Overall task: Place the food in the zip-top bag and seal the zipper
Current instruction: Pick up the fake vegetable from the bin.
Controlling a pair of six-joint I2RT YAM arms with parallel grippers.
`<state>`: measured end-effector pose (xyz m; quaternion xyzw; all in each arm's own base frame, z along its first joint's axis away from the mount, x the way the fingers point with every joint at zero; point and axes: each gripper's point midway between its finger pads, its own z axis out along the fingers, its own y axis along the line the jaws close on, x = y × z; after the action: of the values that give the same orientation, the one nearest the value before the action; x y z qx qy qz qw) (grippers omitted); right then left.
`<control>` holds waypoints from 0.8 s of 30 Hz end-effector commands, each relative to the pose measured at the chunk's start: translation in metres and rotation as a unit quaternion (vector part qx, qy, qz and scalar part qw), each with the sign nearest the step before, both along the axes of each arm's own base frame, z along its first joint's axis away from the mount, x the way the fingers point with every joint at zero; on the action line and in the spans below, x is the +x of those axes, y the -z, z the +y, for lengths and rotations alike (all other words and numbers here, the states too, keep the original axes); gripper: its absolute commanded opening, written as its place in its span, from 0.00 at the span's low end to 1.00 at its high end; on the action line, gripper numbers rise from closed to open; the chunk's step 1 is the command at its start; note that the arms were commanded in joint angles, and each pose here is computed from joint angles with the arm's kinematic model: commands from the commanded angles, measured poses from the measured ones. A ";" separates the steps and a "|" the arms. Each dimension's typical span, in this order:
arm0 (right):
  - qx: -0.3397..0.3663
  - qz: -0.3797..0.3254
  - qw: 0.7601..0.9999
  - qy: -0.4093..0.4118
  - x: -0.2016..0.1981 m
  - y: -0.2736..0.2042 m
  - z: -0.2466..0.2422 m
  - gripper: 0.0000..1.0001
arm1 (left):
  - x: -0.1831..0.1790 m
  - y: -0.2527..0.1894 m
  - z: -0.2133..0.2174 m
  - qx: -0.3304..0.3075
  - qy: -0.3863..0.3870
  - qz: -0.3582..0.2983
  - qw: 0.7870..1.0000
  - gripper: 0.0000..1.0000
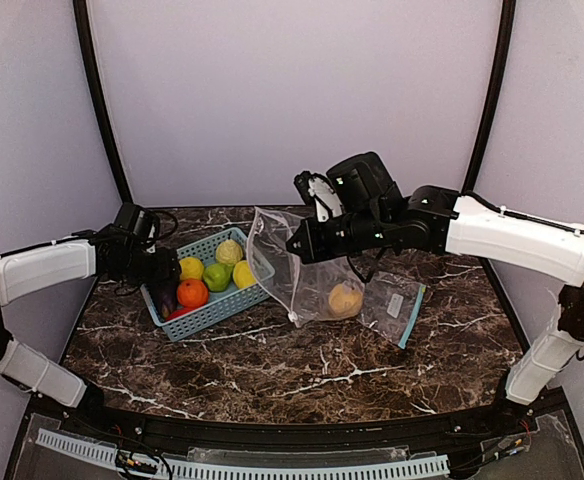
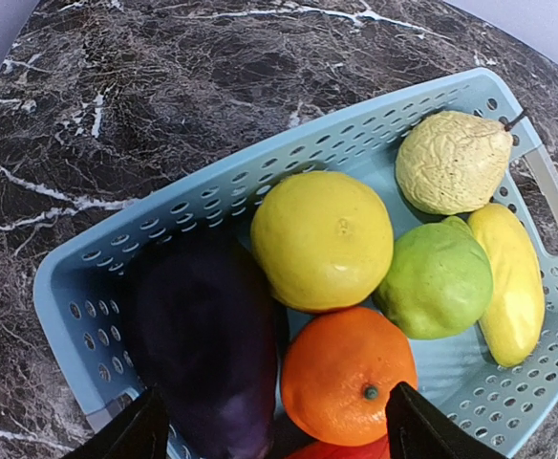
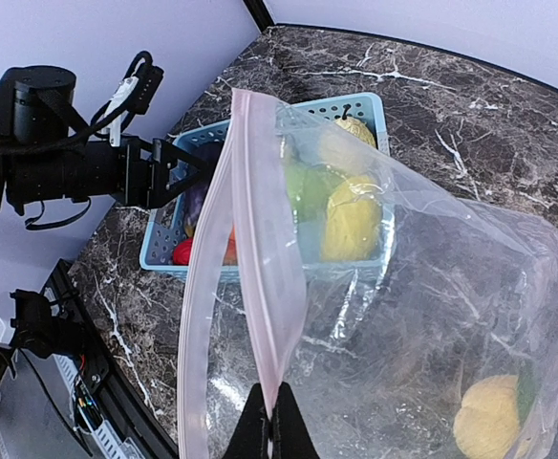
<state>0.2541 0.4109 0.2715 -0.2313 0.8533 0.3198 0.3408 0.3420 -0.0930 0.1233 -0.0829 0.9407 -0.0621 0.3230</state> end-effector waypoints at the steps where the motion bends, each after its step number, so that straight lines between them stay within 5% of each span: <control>1: 0.008 -0.004 1.000 -0.007 0.002 -0.001 0.006 0.00 | 0.011 0.007 0.007 0.012 -0.018 -0.003 1.000 0.78; 24: 0.009 0.005 1.000 -0.016 -0.003 0.003 0.007 0.00 | 0.026 0.058 0.023 0.074 -0.041 0.052 0.995 0.80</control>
<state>0.2514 0.4143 0.2703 -0.2380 0.8513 0.3269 0.3344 0.3724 -0.0767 0.0798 -0.1007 0.9464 0.0078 0.3068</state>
